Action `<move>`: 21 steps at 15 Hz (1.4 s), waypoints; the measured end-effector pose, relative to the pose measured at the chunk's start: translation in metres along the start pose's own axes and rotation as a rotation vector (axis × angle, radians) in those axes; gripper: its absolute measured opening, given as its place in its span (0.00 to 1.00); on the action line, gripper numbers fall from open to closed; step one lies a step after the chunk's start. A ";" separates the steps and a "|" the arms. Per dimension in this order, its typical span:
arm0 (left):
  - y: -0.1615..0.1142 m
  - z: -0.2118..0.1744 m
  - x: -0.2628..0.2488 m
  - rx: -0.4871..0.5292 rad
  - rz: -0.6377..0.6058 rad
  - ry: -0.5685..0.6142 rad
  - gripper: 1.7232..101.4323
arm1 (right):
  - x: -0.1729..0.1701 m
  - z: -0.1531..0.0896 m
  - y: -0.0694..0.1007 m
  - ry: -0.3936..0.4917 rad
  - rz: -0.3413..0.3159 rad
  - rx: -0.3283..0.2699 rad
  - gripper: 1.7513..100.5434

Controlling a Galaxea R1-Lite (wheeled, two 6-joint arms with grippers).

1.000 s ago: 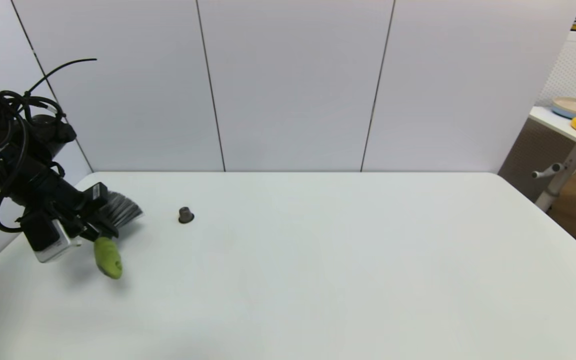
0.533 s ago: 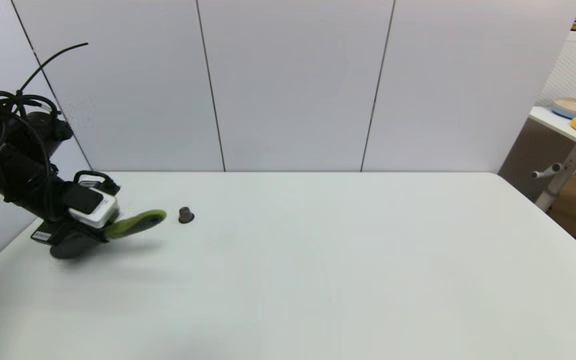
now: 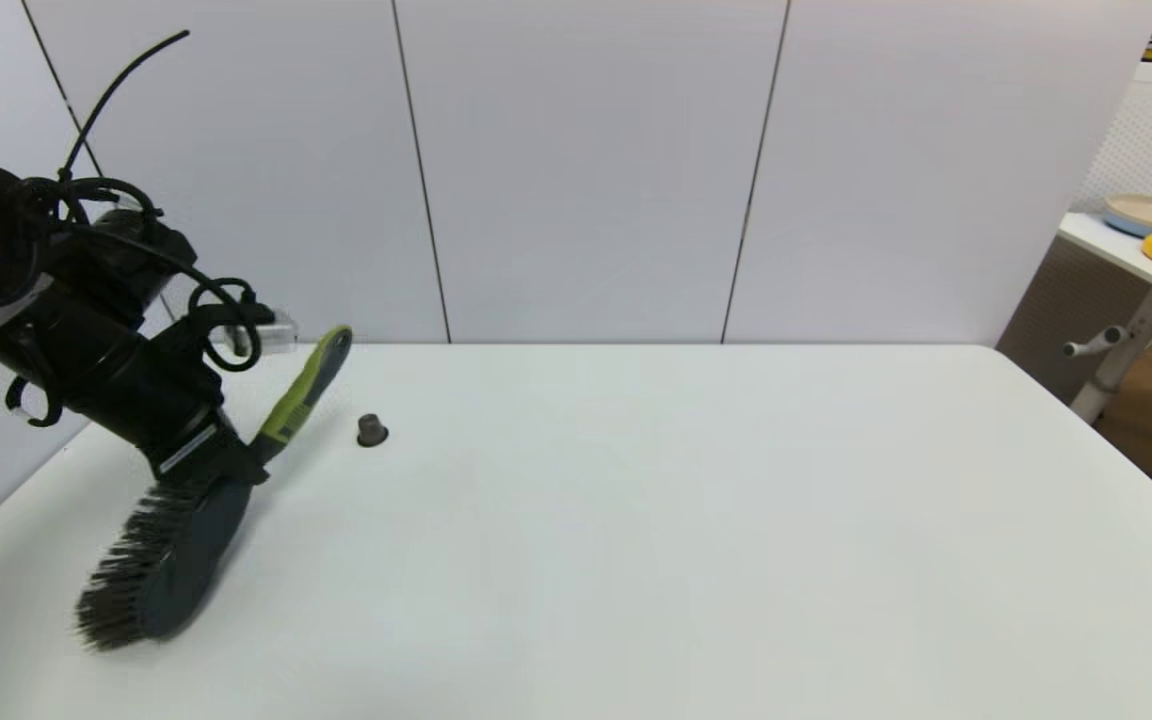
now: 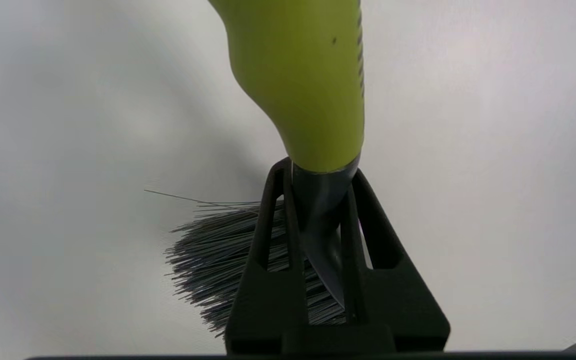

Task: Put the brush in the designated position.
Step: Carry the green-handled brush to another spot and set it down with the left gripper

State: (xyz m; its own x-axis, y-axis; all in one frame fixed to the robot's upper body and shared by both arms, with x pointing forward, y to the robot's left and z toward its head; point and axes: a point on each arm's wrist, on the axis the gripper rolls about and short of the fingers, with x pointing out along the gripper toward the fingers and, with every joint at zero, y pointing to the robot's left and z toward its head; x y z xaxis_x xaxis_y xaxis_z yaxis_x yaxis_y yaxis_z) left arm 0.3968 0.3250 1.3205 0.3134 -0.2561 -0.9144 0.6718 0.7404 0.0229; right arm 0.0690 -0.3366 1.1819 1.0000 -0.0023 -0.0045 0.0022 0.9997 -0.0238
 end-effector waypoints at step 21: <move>0.021 0.032 0.023 -0.169 0.349 0.206 0.13 | 0.000 0.000 0.000 0.000 0.001 0.000 0.97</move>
State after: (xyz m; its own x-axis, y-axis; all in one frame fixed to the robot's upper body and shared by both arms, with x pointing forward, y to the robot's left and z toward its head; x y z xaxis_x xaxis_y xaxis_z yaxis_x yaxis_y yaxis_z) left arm 0.4400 0.3146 1.3125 0.3503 0.1443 -0.9255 0.4247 0.8562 0.2942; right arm 0.0690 -0.3366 1.1819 1.0000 -0.0015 -0.0045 0.0014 0.9997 -0.0238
